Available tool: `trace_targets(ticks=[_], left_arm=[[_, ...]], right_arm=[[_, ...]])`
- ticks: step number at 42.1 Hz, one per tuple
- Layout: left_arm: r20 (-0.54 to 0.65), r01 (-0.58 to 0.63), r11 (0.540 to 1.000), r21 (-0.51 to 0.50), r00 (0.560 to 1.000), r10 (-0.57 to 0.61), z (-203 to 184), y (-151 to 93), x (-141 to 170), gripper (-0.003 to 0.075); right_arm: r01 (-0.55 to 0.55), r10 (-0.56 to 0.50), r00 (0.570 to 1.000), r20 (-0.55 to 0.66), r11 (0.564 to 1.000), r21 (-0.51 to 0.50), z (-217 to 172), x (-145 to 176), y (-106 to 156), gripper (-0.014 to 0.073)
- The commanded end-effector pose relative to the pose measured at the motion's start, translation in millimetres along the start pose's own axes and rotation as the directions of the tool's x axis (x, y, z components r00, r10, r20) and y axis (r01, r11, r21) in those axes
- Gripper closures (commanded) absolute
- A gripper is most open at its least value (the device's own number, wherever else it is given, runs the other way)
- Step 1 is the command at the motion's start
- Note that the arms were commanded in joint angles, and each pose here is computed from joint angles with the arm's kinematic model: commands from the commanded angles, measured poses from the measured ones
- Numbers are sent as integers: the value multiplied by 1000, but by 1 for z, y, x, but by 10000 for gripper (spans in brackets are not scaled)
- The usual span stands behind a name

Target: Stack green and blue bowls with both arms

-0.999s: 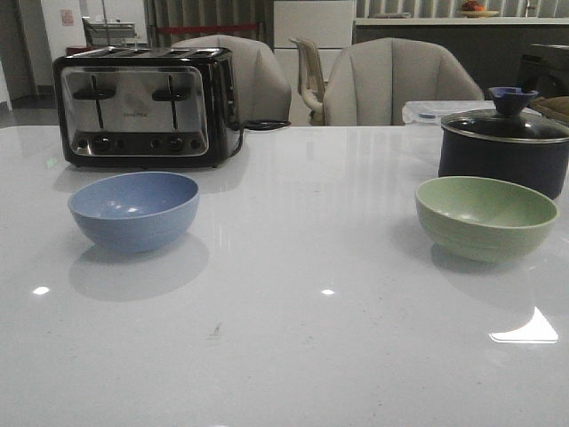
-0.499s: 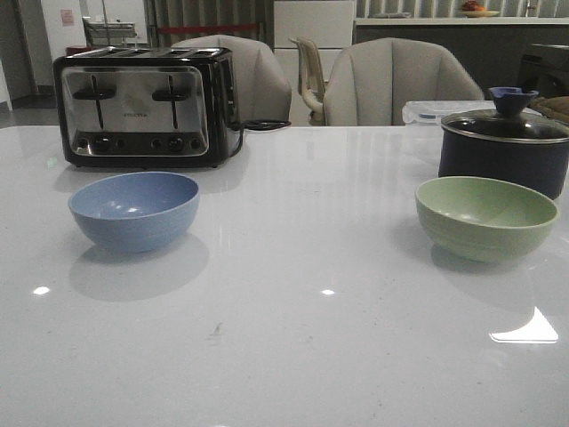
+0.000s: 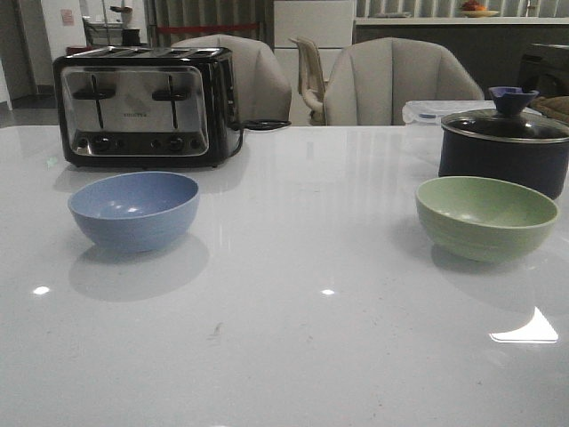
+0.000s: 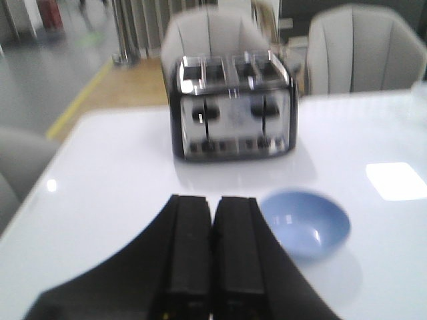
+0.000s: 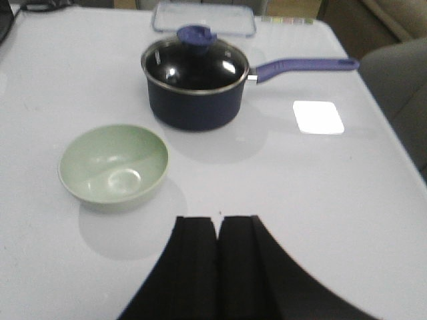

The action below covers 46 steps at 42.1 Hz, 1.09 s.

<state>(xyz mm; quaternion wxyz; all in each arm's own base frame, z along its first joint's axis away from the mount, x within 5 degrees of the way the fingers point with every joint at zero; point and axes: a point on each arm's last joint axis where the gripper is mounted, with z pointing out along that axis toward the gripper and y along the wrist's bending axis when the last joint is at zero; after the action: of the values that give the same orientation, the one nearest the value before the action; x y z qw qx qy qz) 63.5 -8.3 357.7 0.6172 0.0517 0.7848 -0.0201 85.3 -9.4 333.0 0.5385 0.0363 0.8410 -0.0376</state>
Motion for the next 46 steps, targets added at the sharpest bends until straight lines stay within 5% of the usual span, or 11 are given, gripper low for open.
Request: trace_targets(ticks=[1, 10, 18, 21, 32, 46], left_arm=[[10, 16, 1000, 5, 1000, -16, 4, 0, -10, 619], [-20, 18, 1000, 7, 1000, -18, 11, 1, -9, 599], [-20, 18, 1000, 7, 1000, -18, 11, 1, -9, 275], [-20, 18, 1000, 7, 1000, -18, 11, 1, -9, 200], [-20, 18, 1000, 7, 1000, -18, 11, 1, -9, 211], [-18, 19, 1000, 7, 1000, -18, 11, 1, -9, 211]], right_arm=[[18, -18, 1000, 16, 1000, 15, 8, -13, -1, 561], [25, -24, 998, -53, 1000, 15, 23, -12, 0, 491], [30, -29, 997, -74, 999, 17, 29, -12, 0, 80], [31, -30, 996, -83, 999, 16, 33, -12, 1, 11], [-11, 8, 983, -184, 1000, -13, 69, -29, 6, 6], [-126, 103, 935, -340, 991, -47, 163, -59, 19, 6]])
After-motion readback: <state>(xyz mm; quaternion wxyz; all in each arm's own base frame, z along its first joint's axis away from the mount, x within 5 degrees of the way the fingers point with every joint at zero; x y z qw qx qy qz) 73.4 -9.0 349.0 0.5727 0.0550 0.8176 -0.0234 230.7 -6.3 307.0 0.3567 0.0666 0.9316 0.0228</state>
